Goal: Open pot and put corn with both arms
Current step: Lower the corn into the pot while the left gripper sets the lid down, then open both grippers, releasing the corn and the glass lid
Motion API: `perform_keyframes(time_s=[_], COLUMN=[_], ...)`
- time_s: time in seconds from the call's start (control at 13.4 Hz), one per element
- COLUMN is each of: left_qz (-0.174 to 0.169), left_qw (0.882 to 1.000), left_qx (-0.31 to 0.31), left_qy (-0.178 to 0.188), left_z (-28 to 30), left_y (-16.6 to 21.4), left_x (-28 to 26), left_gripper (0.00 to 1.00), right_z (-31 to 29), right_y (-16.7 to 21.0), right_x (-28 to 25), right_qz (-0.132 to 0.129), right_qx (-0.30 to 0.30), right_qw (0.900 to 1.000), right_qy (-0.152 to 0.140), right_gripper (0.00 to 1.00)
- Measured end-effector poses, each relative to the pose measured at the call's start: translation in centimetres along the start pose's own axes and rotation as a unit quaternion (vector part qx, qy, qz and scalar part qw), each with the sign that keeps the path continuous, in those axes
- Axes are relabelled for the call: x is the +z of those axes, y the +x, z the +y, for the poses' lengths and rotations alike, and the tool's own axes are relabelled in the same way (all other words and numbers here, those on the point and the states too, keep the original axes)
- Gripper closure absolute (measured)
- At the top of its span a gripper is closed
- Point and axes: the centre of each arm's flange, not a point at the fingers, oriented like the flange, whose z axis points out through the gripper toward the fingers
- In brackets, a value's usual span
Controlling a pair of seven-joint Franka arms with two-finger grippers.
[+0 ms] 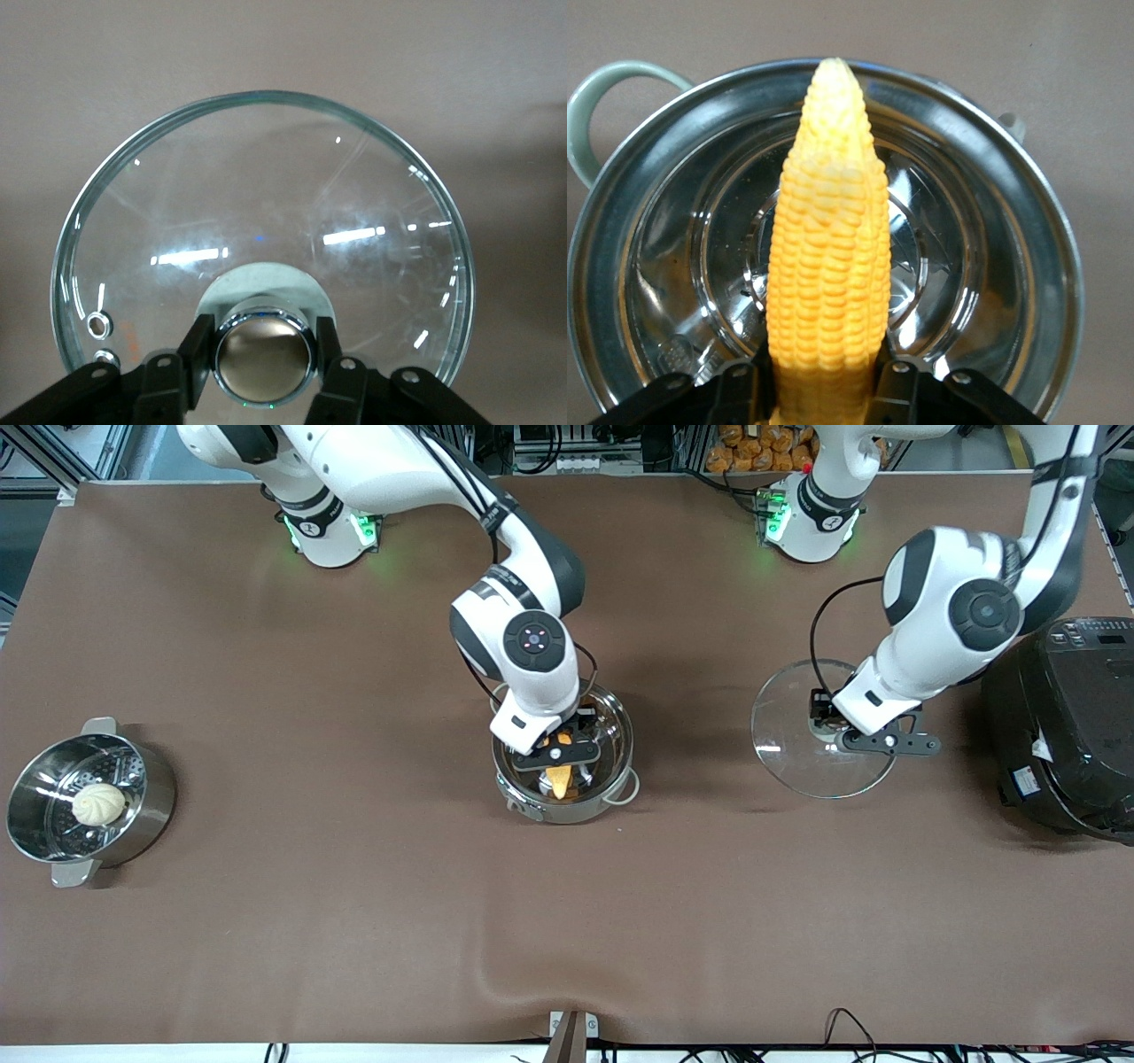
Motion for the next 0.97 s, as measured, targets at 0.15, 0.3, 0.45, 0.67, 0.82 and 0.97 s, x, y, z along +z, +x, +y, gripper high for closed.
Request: perform_keyframes(time_s=[0.15, 0.3, 0.45, 0.67, 0.82, 0.97], left_qz=[0.006, 0.004, 0.008, 0.015, 0.022, 0.036], left_qw=[1.000, 1.000, 1.000, 1.000, 0.999, 0.999], left_qx=[0.003, 0.014, 0.020, 0.025, 0.031, 0.037], left_qy=[-0.003, -0.005, -0.007, -0.008, -0.010, -0.010], left_z=[-1.3, -4.1, -6.2, -5.8, -5.2, -4.5], left_y=[-0.6, -0.1, 0.5, 2.1, 3.0, 3.9], left_x=[4.9, 8.1, 9.6, 9.8, 9.5, 7.6], left_gripper=[0.49, 0.49, 0.49, 0.49, 0.43, 0.23], right_z=[-0.5, 0.0, 1.7, 8.7, 13.8, 16.9], right_y=[-0.2, 0.4, 1.2, 3.6, 4.4, 4.5], right_x=[-0.4, -0.9, -2.0, -9.1, -13.6, -15.7], right_qz=[0.005, 0.013, 0.002, 0.004, 0.014, 0.015], right_qx=[0.001, 0.004, 0.016, 0.035, 0.050, 0.052], right_qw=[1.000, 1.000, 1.000, 0.999, 0.999, 0.998], right_qy=[0.000, -0.006, -0.021, -0.024, -0.015, -0.013], right_gripper=[0.28, 0.04, 0.00, 0.00, 0.00, 0.00])
